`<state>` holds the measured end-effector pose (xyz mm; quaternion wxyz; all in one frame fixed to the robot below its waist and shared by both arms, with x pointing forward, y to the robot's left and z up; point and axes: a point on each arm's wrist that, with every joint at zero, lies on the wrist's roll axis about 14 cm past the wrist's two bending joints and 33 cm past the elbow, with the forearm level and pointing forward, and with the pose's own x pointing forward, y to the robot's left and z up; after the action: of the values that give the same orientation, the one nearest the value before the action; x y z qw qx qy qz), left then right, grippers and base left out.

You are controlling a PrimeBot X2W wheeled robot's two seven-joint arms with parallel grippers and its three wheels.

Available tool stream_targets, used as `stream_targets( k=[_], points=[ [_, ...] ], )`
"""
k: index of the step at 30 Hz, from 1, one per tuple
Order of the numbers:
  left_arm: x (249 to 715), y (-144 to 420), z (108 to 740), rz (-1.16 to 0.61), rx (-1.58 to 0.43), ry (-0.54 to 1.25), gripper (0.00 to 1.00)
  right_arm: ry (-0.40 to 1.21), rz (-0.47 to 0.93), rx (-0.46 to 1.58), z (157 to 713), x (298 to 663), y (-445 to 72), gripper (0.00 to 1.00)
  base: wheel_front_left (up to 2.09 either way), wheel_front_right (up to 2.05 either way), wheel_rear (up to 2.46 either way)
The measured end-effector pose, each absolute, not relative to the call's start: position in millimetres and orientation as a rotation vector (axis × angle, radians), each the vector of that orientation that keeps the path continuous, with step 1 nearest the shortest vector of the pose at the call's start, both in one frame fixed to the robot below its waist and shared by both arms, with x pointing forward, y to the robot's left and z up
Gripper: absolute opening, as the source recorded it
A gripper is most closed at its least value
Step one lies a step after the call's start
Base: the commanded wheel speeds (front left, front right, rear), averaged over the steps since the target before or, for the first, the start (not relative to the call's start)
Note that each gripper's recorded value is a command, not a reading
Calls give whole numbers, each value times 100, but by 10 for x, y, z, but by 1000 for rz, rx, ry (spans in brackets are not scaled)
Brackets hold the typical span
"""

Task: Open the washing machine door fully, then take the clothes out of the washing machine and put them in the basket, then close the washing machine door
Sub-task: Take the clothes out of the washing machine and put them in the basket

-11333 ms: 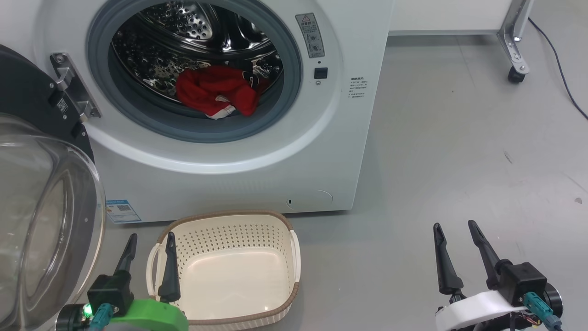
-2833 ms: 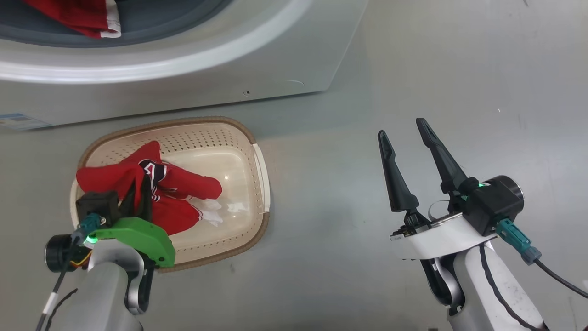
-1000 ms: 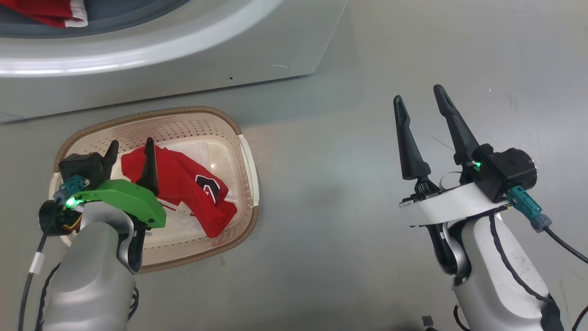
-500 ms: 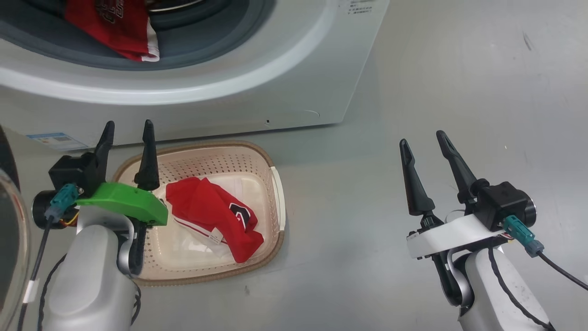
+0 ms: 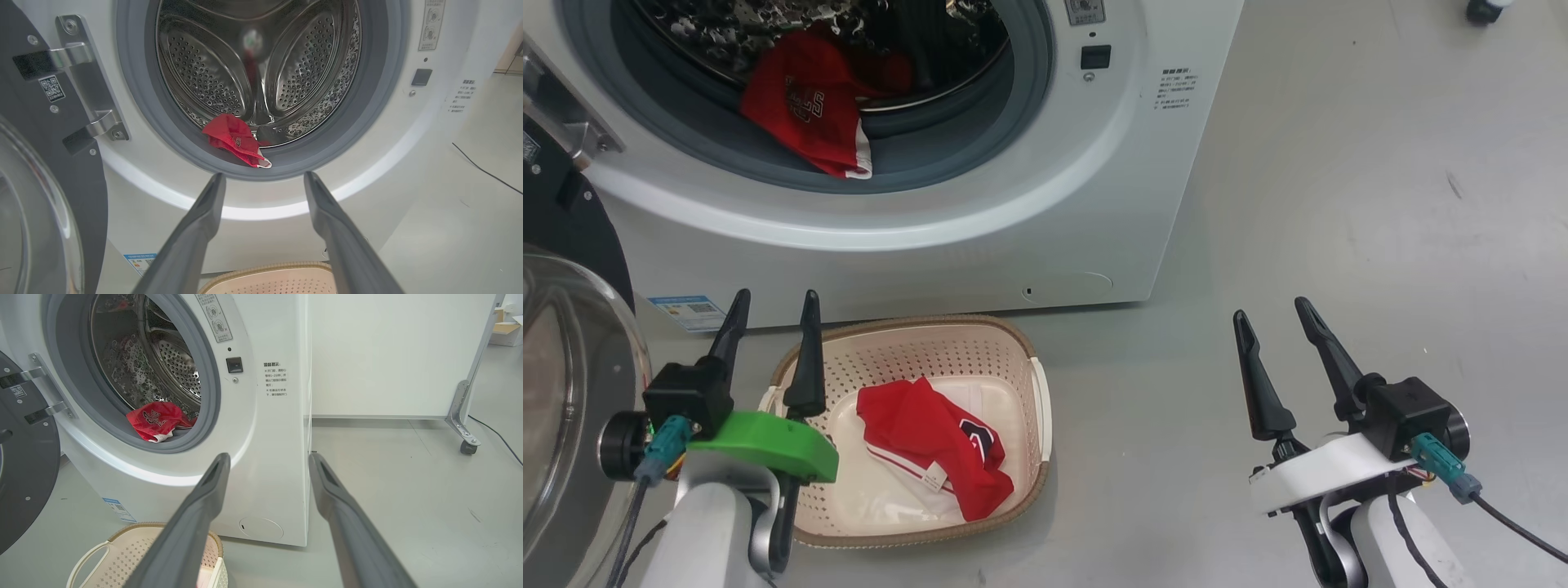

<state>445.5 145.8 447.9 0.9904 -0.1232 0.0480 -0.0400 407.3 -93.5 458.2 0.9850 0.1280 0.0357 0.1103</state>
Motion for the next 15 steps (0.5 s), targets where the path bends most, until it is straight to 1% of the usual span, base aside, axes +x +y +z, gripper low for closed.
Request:
stream_targets(
  k=[3, 15],
  points=[
    [4291, 1477, 4533, -73, -236, 85, 100, 59, 220, 256, 4645, 3993, -945, 100, 0, 0, 0],
    [3902, 1479, 4669, -71, -221, 52, 100, 49, 199, 267, 4718, 3752, -992, 100, 0, 0, 0]
  ],
)
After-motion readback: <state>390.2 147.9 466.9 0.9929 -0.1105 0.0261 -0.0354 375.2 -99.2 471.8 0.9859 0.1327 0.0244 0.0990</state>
